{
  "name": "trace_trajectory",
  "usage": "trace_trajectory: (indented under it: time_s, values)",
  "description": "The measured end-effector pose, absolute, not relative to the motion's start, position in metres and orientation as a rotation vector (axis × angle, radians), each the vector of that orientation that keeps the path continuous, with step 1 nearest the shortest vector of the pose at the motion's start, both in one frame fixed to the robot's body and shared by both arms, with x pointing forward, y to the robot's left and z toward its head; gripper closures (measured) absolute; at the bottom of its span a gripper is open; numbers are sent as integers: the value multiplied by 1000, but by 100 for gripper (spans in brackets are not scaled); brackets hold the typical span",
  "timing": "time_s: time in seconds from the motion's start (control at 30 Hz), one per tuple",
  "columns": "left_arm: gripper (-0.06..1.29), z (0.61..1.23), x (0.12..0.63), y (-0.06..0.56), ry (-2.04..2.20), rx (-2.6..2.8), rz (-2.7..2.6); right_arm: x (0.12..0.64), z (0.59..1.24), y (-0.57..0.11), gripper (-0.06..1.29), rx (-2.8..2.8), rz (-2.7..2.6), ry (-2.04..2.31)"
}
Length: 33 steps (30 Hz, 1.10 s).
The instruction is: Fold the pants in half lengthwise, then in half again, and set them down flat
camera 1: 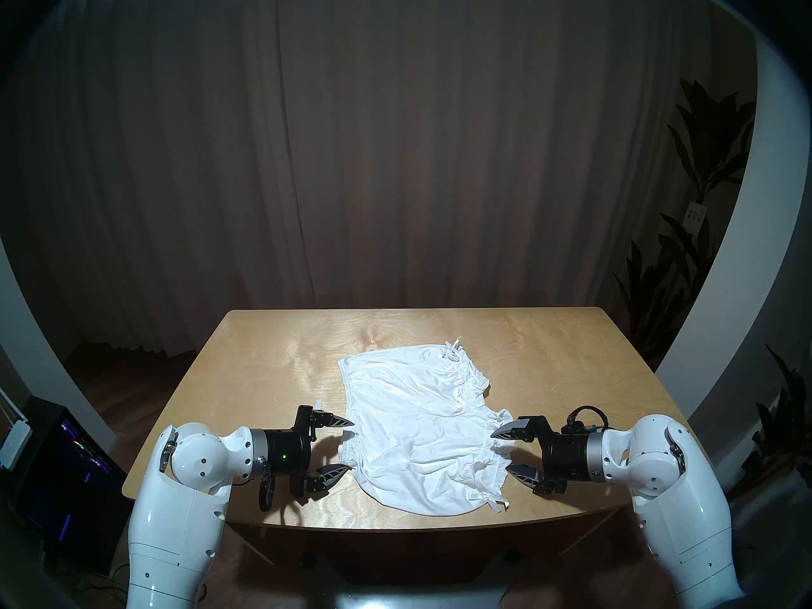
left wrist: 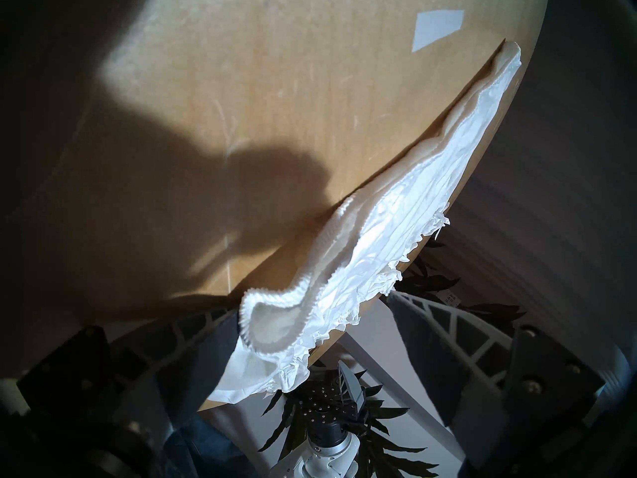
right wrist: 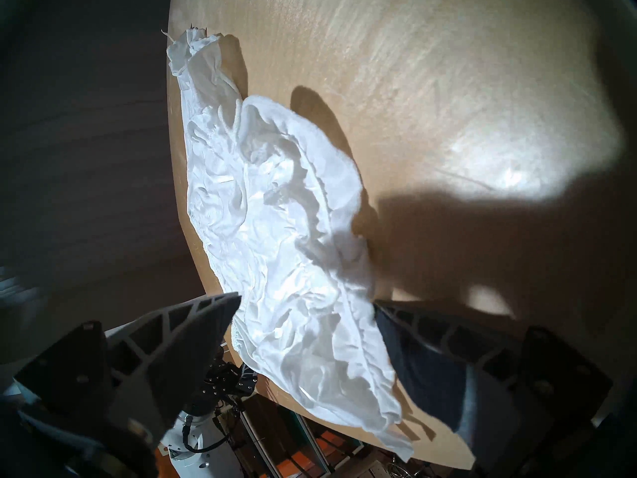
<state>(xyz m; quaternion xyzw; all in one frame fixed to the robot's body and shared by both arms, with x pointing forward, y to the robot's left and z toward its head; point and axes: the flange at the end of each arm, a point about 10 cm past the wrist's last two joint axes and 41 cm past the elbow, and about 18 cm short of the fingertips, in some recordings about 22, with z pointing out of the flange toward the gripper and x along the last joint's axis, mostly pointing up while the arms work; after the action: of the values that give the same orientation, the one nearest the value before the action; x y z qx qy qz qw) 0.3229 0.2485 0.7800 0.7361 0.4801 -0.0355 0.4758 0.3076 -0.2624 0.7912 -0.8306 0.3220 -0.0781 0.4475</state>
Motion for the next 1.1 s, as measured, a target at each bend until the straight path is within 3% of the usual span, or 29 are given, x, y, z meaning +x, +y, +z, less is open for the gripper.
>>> trace_trajectory:
  time_s: [0.8, 1.1]
  values:
    - [20, 775, 334, 238, 1123, 1766, -60, 323, 787, -230, 12, -2028, -181, 767]
    - [25, 767, 341, 231, 1133, 1762, -72, 321, 775, -221, 20, -2046, -153, 781]
